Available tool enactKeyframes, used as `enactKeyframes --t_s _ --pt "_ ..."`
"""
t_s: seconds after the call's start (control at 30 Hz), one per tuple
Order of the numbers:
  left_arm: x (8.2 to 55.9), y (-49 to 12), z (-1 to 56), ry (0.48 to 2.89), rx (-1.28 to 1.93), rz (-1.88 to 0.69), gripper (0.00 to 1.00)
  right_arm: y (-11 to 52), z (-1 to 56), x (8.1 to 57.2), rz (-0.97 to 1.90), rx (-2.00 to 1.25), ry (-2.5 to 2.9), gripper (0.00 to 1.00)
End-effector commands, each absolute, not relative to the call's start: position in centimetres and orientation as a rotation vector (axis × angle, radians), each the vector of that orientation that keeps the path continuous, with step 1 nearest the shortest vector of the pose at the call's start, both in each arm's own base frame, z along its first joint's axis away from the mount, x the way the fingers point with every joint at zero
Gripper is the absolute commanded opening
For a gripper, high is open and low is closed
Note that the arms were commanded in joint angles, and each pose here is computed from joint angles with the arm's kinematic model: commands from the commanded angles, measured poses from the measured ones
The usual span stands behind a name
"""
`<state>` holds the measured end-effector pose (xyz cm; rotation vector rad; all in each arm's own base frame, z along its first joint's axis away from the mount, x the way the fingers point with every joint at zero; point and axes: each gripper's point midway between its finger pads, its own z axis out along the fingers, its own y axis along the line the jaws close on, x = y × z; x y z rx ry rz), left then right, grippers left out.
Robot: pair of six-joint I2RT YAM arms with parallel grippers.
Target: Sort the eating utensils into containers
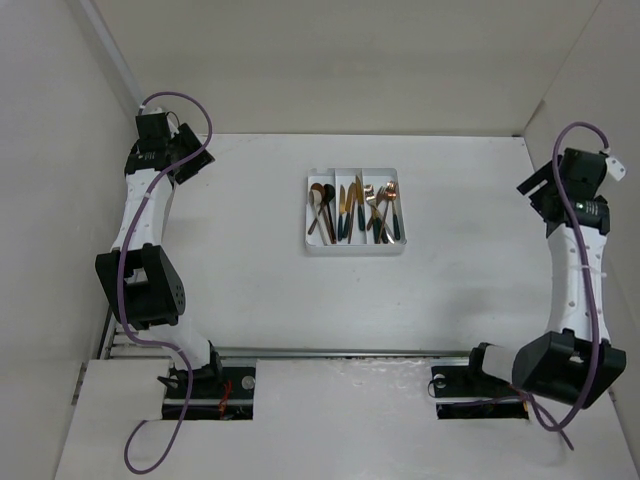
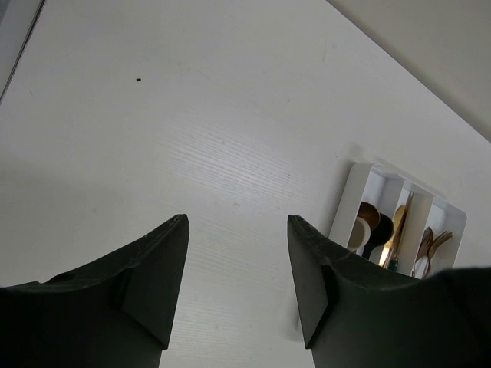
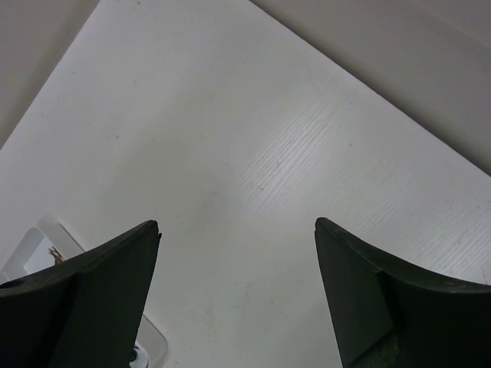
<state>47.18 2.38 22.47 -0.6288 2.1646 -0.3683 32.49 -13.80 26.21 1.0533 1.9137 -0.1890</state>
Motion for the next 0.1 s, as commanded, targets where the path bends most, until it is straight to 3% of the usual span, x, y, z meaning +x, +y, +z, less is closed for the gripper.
enactKeyframes --t_s 0.0,0.07 --pt "46.7 2.7 25.2 2.097 -0.609 -0.363 0.51 -13.4 27.6 32.5 -0.159 1.004 1.861 0.87" --pt "46.5 2.6 25.2 2.097 -0.609 -0.363 0.51 -12.8 29.1 32.5 -0.114 0.956 1.812 0.87"
